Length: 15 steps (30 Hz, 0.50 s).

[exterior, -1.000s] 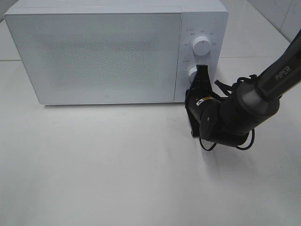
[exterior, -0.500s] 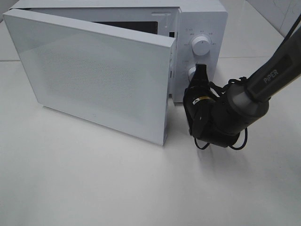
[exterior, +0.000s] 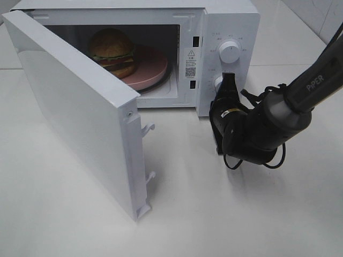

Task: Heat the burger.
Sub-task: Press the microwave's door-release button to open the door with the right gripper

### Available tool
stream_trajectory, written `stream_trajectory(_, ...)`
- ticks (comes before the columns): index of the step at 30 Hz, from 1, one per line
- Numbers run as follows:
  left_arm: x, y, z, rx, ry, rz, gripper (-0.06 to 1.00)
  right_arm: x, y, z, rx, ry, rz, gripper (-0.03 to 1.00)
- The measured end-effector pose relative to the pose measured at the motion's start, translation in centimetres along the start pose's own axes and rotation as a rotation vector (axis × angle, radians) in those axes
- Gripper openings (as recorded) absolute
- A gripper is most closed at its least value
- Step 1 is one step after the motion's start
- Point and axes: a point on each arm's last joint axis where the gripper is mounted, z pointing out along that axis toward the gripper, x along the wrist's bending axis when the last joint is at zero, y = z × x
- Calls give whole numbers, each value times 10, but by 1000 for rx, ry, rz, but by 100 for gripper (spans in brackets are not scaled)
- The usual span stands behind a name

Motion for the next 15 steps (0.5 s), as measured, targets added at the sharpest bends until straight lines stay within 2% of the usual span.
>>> stream_trajectory(12, 0, 0, 0, 0, 0, 0, 98, 15, 9, -19, 66, -95, -48, 2)
stream_trajectory(15, 0, 0, 0, 0, 0, 2, 98, 21, 10, -26, 83, -94, -82, 2)
